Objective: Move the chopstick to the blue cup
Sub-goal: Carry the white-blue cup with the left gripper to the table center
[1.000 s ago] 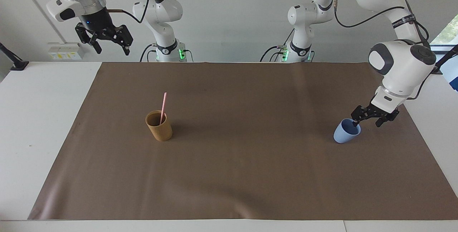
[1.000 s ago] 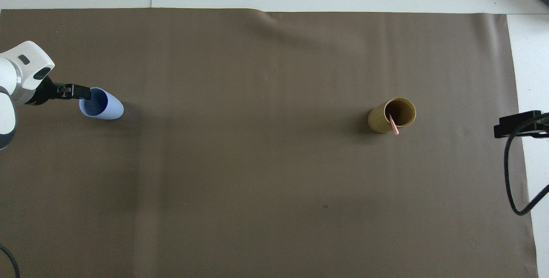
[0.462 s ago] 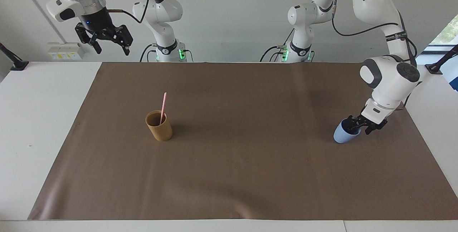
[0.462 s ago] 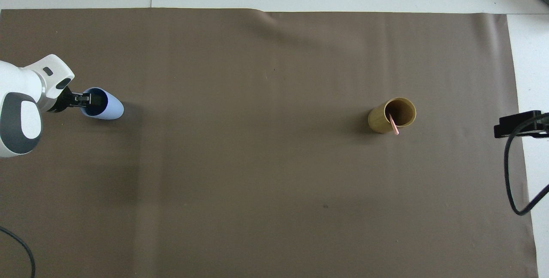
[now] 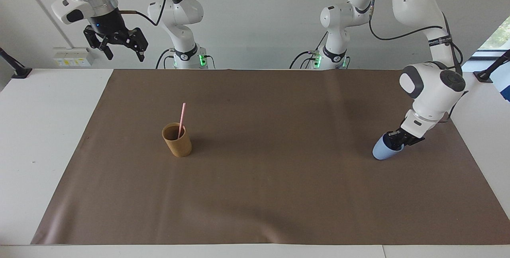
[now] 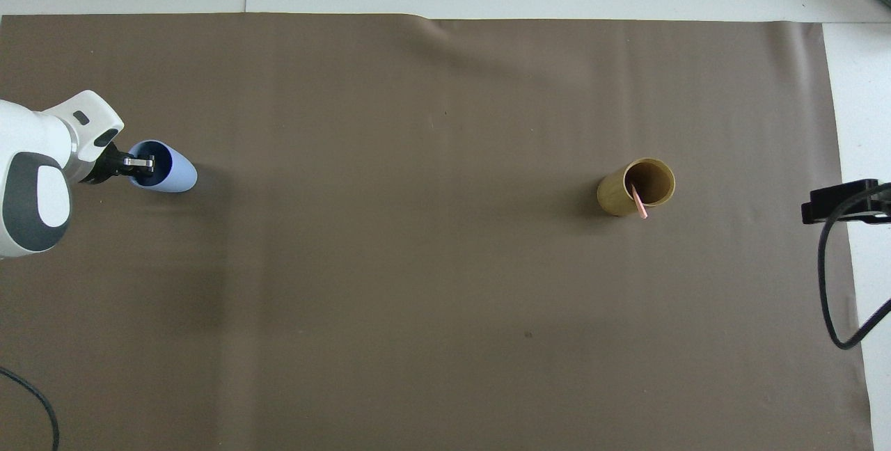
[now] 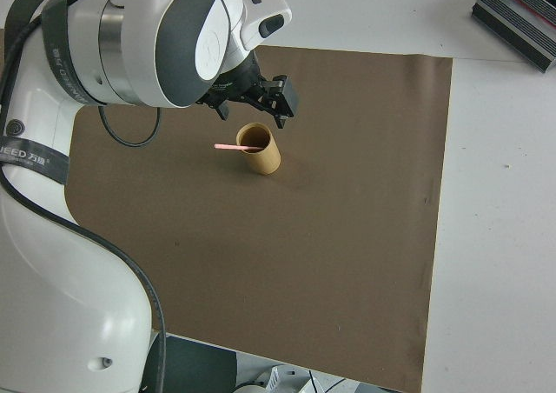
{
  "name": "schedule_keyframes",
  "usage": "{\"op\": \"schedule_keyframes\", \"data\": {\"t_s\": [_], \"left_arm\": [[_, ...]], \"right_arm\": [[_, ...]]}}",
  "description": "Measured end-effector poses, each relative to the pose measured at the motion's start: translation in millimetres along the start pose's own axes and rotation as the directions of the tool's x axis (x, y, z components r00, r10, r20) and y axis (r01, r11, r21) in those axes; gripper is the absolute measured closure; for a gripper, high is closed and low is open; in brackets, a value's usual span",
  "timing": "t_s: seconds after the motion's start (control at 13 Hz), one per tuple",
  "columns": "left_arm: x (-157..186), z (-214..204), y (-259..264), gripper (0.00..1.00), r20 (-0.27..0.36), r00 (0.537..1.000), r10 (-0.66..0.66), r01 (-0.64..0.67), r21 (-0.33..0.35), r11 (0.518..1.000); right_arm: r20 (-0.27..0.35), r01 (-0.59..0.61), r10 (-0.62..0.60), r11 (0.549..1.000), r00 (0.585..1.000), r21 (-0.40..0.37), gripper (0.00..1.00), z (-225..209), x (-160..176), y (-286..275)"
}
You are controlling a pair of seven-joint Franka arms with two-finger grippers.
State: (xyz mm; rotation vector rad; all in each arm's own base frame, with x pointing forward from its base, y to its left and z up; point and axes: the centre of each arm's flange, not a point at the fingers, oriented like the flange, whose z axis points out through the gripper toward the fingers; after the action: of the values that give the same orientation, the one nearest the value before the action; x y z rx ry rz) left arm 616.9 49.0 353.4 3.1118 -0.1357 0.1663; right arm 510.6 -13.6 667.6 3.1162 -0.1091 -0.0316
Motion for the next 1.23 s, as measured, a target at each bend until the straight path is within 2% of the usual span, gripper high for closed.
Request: {"op": "schedule_keyframes", "data": {"t_s": [0.15,0.31,0.54,0.85,1.0,1.23], "left_arm": [[-0.7,-8.7,5.7,0.95,0.004,1.0,0.008,-0.008,-0.003,1.0],[1.4,-18.1,33.4,0.95,0.006,1.0,0.004,-0.004,-0.008,1.0],[3.9,-20.1,141.5,0.95,0.007,0.999,-0.049,0.049,-0.026,0.998],[-24.9,-19.2,291.0,0.95,0.024,0.995,-0.101,0.102,-0.049,0.994],[-44.4,-20.8,347.0,0.95,0.019,0.992,-0.126,0.127,-0.063,0.99],[-68.0,-17.0,395.8,0.95,0.026,0.992,-0.124,0.126,-0.072,0.989]], "right_arm": [[0.0,0.0,0.0,1.0,1.0,0.0,0.0,0.0,0.0,0.0],[0.0,0.0,0.0,1.0,1.0,0.0,0.0,0.0,0.0,0.0],[0.0,0.0,0.0,1.0,1.0,0.0,0.0,0.0,0.0,0.0],[0.0,0.0,0.0,1.0,1.0,0.0,0.0,0.0,0.0,0.0],[0.0,-0.001,0.001,1.0,1.0,0.0,0.0,0.0,0.0,0.4],[0.0,-0.005,0.005,1.0,1.0,0.0,0.0,0.1,0.1,2.5]]}}
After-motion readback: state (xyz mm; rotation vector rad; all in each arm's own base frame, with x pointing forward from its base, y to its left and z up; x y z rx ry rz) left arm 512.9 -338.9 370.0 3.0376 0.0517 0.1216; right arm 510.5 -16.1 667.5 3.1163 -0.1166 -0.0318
